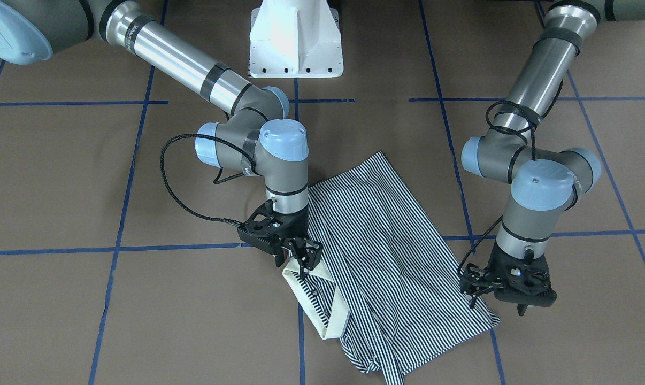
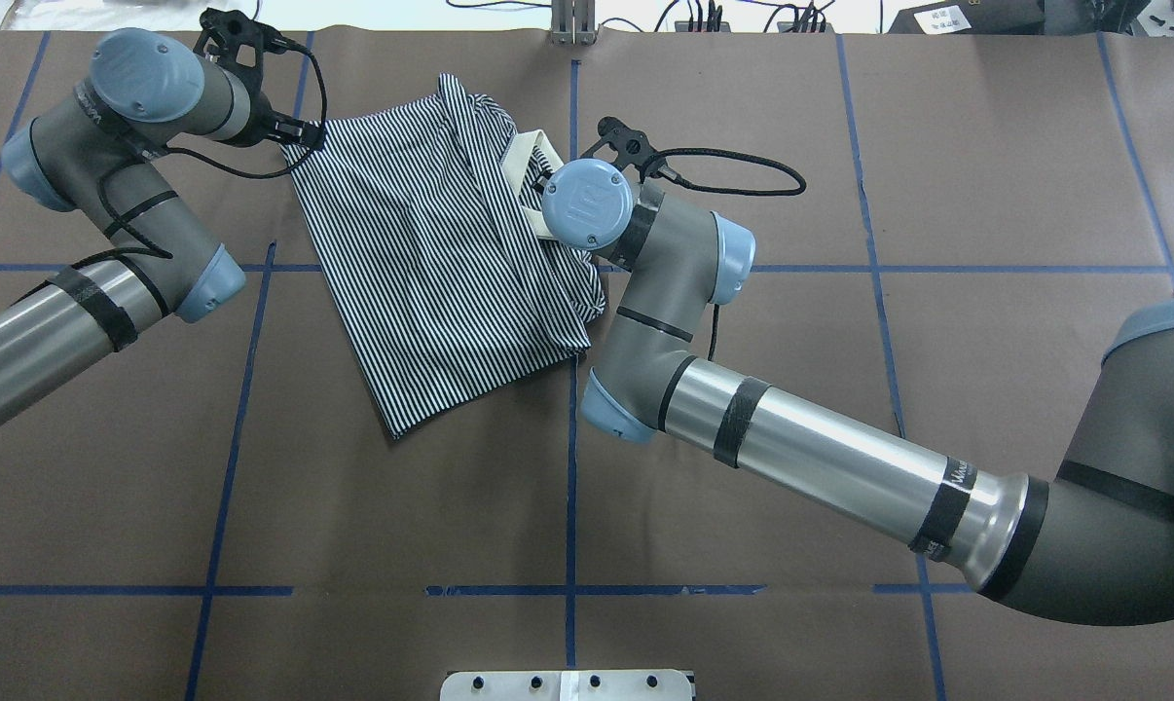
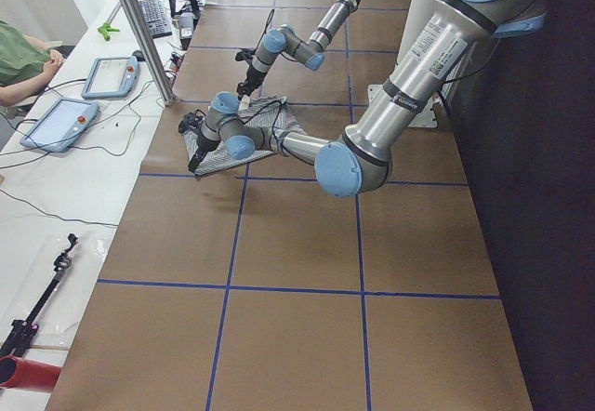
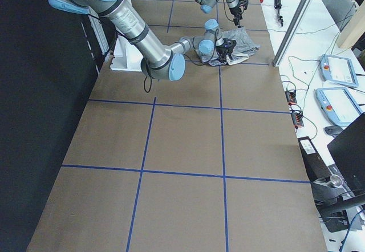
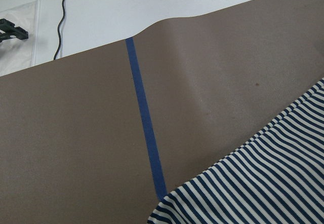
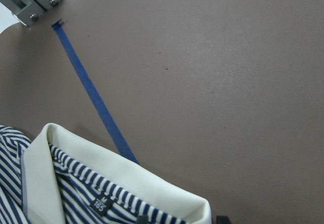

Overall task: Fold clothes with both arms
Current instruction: 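Reach the right gripper to the cream collar while the left gripper holds, then pull the collar with the right gripper to straighten the shirt lengthwise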

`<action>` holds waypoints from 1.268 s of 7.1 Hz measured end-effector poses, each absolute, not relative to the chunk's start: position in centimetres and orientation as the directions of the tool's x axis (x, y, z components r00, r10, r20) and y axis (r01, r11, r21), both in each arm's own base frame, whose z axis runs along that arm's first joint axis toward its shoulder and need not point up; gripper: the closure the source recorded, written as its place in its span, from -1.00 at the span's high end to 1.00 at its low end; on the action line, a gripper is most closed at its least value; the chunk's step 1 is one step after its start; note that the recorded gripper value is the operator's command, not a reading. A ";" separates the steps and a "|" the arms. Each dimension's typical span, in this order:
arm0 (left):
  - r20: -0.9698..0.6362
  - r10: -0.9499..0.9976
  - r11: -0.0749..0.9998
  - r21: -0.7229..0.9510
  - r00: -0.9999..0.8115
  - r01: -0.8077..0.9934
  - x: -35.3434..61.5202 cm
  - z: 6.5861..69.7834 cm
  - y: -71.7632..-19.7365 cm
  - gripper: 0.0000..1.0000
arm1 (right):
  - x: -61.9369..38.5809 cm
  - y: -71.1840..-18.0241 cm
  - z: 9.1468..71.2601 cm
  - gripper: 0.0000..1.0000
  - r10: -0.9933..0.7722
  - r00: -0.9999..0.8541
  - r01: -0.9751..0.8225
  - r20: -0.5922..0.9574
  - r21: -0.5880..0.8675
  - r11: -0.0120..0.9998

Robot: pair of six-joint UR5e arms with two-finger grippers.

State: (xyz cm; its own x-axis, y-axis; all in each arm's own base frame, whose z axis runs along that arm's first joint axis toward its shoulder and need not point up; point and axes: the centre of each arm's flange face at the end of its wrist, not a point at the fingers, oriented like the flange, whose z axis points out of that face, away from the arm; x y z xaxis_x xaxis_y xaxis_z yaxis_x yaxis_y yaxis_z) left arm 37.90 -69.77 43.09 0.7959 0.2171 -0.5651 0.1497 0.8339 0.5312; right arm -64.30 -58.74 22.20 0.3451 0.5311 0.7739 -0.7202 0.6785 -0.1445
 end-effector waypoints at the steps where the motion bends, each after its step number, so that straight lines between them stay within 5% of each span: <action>1: -0.566 0.219 0.833 0.533 0.794 0.150 38.0 43.0 -69.7 1.00 | -64.1 -58.7 21.8 -1.00 0.528 0.342 -0.719 0.777 -0.147 0.680; 8: -0.611 0.230 0.830 0.529 0.758 0.175 40.0 40.7 -67.3 1.00 | -53.6 -48.2 31.3 -1.00 0.504 0.364 -0.715 0.784 -0.112 0.690; 9: -0.614 0.235 0.829 0.531 0.754 0.174 40.3 40.4 -67.0 1.00 | -52.5 -46.0 32.7 -0.76 0.494 0.372 -0.712 0.786 -0.101 0.695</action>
State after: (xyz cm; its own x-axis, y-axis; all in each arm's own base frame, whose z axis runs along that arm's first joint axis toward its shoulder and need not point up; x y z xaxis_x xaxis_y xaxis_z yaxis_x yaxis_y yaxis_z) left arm 40.34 -67.01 40.37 0.7538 0.2353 -0.6136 0.1737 0.8291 0.5314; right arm -52.52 -46.04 32.68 0.3717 0.4940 0.7860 -0.7115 0.6954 -0.1006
